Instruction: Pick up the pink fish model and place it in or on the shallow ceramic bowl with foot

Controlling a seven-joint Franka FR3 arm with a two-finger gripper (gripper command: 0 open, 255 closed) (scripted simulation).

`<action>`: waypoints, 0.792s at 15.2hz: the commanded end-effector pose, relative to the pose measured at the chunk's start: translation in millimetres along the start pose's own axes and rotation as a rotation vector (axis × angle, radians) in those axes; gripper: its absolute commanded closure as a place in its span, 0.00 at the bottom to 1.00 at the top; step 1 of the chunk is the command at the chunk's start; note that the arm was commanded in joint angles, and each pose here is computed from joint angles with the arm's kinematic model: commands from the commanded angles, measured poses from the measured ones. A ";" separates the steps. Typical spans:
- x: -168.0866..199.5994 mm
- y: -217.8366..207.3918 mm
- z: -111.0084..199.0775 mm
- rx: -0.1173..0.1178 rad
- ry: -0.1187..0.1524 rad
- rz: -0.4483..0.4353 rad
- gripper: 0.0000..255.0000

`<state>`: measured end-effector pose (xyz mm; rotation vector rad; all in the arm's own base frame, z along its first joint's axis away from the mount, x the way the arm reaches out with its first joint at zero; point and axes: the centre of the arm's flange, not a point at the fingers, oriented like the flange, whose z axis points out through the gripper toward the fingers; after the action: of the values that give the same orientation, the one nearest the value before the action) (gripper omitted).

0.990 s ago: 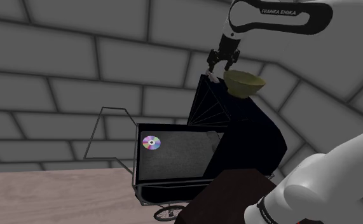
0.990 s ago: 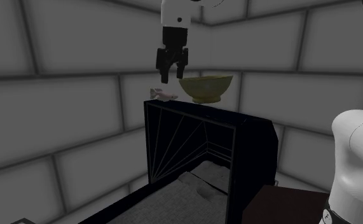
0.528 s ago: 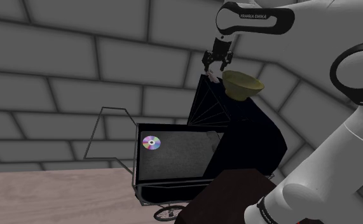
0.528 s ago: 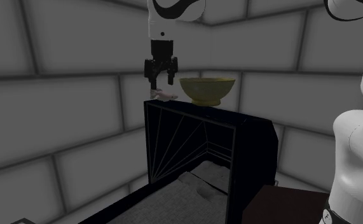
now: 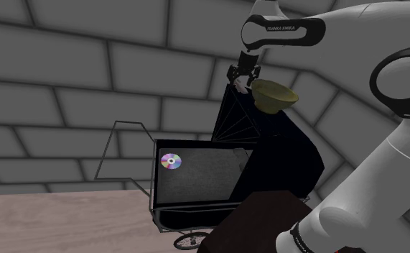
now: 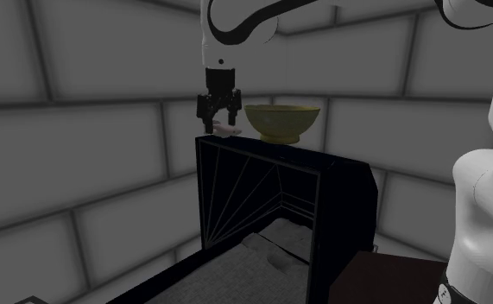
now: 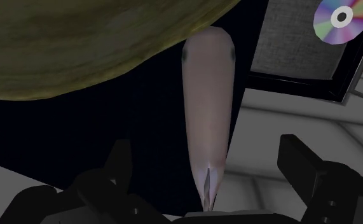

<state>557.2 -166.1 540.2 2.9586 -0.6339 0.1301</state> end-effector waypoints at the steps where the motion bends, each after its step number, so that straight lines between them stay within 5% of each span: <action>1: -0.2 -0.1 0.7 0.000 0.000 0.000 0.00; 5: -0.2 -0.1 0.6 0.000 0.000 0.000 0.00; 6: -0.2 -0.1 0.6 0.000 0.000 0.000 1.00; 12: -0.2 -0.1 0.6 0.000 0.000 0.000 1.00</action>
<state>557.2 -166.0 539.7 2.9586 -0.6339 0.1307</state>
